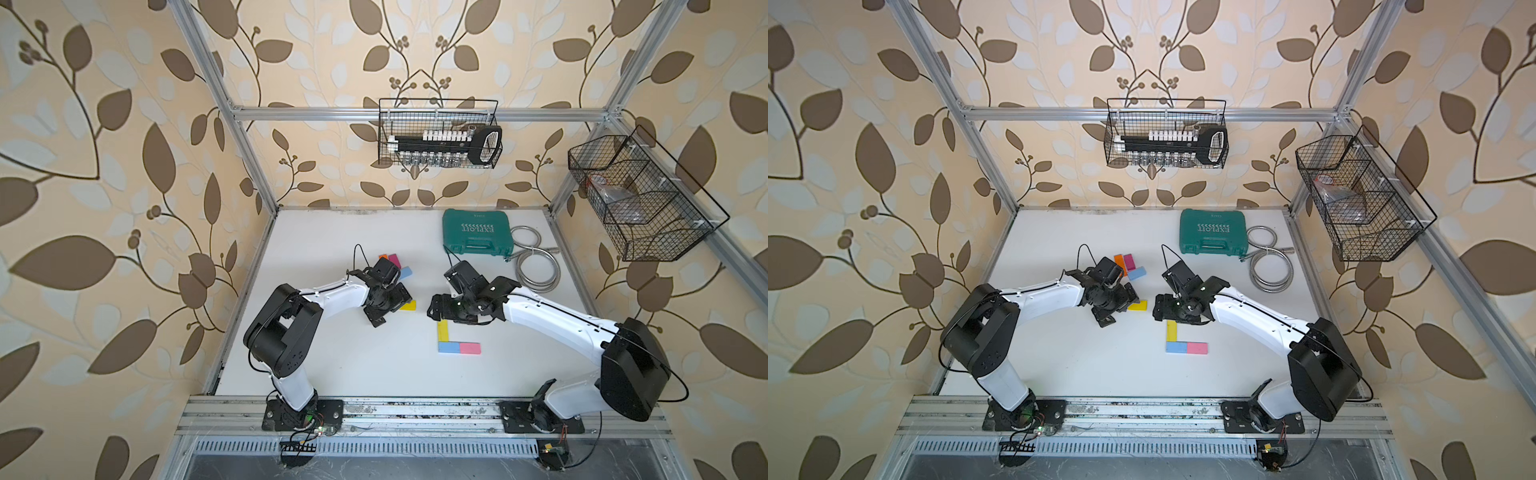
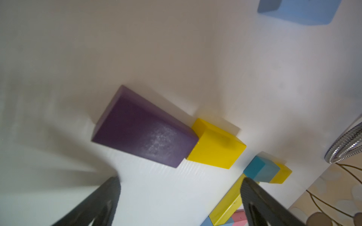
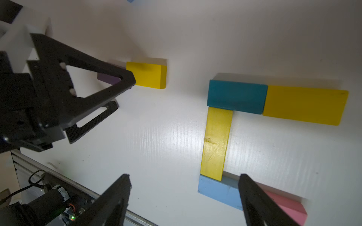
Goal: Assemble the letter c with building blocks
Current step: Assemble the building block at the center of the board.
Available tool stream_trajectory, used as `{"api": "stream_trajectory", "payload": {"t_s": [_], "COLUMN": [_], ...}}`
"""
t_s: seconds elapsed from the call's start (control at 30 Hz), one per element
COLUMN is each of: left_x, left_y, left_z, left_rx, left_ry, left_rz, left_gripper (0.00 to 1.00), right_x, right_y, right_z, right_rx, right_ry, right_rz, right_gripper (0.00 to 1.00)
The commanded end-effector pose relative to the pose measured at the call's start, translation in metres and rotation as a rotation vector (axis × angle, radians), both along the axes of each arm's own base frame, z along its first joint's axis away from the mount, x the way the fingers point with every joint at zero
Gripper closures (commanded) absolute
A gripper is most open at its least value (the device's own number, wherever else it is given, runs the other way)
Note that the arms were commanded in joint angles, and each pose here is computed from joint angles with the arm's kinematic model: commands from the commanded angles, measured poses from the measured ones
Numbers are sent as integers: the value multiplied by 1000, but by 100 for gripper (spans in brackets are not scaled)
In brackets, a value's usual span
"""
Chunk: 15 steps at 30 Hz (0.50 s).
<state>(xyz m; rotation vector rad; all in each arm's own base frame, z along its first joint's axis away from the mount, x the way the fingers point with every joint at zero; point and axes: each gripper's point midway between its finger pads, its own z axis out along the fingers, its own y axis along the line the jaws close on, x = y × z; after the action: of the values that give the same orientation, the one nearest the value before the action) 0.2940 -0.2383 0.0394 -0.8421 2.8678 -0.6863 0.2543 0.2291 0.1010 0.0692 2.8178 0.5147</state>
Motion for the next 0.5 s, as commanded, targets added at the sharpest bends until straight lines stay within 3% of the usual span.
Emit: {"api": "stream_trajectory", "payload": {"t_s": [0.0,0.47], "left_x": [14,27], "left_y": [-16,-18], "left_z": [13,11], "left_rx": [-43,-11], "left_ry": [-39,-57], "left_rz": [1,-1], "left_gripper": [2,2], "right_x": [-2,-2], "right_y": [0,1], "right_z": [-6,-5], "right_rx": [-14,-13], "right_ry": [10,10], "right_rz": [0,1], "right_gripper": [15,15]}}
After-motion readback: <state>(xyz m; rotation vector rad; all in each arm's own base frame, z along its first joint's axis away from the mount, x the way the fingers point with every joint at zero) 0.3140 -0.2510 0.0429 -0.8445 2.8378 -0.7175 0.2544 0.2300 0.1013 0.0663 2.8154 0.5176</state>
